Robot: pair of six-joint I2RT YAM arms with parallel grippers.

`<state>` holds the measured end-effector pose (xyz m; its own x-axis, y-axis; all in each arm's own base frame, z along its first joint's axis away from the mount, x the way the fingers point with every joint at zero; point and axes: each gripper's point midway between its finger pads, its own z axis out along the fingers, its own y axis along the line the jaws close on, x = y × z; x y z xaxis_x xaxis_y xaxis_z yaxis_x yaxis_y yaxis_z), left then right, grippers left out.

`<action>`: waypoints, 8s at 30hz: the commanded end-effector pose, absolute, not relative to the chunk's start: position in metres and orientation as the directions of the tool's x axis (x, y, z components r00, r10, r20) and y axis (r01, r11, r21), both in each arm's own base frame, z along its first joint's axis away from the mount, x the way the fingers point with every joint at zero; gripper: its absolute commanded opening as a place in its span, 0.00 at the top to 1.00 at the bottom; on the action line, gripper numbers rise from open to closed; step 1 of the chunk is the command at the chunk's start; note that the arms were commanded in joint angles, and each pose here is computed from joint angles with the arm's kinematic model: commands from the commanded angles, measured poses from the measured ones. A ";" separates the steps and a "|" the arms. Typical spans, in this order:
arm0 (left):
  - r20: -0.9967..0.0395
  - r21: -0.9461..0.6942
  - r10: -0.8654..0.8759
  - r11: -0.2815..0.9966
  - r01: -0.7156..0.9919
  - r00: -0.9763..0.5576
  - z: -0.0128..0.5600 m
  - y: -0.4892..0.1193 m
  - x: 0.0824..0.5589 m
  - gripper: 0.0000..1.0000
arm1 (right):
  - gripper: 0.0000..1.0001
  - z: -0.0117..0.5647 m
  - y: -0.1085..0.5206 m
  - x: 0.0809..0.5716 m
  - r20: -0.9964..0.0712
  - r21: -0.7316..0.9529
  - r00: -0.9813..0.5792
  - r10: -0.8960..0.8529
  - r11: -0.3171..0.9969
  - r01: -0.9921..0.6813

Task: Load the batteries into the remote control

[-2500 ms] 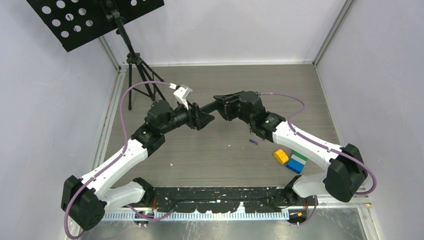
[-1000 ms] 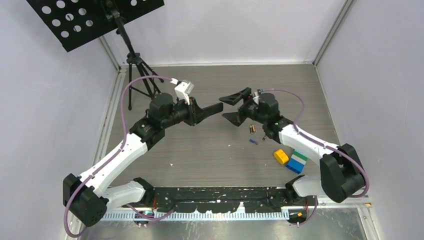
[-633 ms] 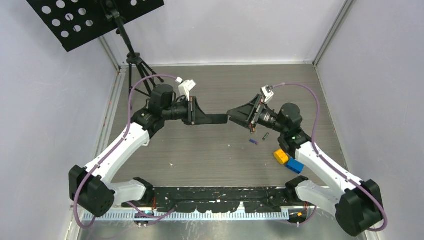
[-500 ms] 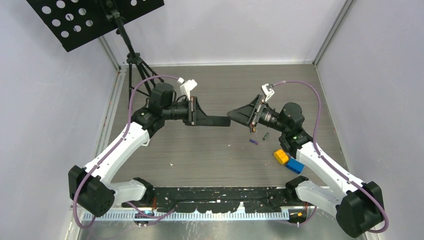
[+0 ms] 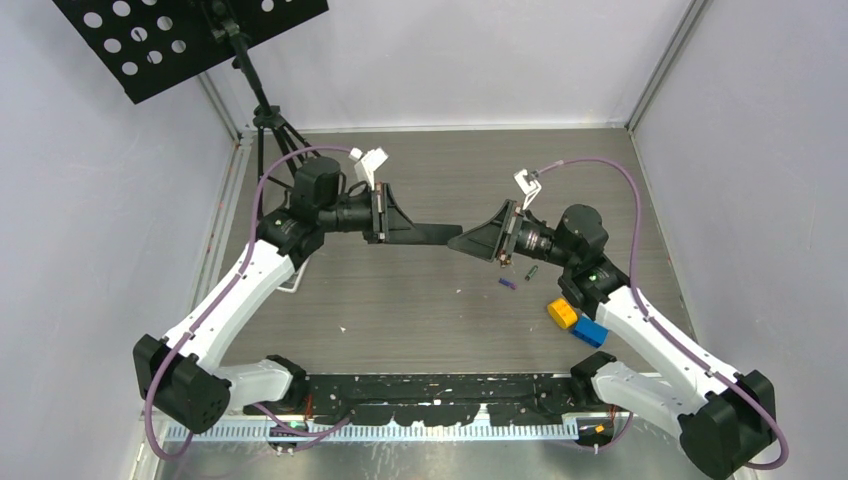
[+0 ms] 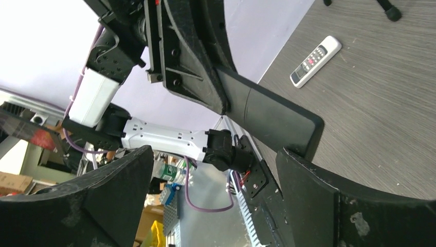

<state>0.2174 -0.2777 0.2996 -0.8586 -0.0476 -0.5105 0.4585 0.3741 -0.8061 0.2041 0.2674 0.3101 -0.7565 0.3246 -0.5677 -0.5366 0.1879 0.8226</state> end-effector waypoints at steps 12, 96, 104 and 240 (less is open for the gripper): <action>-0.621 -0.760 0.002 0.243 0.603 -0.784 0.351 -0.275 0.186 1.00 | 0.07 0.310 0.242 0.238 -0.655 0.754 -0.617 0.437 0.439 -0.489; -0.470 -0.865 -0.102 0.250 0.435 -0.877 0.331 -0.267 0.220 1.00 | 0.76 0.326 0.252 0.239 -0.531 0.845 -0.728 0.433 0.211 -0.491; -0.486 -0.826 -0.084 0.370 0.426 -0.870 0.304 -0.262 0.234 1.00 | 0.90 0.321 0.261 0.243 -0.485 0.874 -0.765 0.423 0.204 -0.441; -0.734 -0.678 -0.225 0.179 0.713 -0.641 0.366 -0.254 0.188 0.13 | 1.00 0.343 0.346 0.168 -0.819 0.574 -0.570 0.065 0.066 -0.816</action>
<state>0.1552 -0.2464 0.3152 -0.6840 0.0591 -0.7271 0.7244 0.1732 -0.6673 0.1328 0.3356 0.2792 -0.6189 -0.2587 -0.7417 -0.7684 0.0038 0.6399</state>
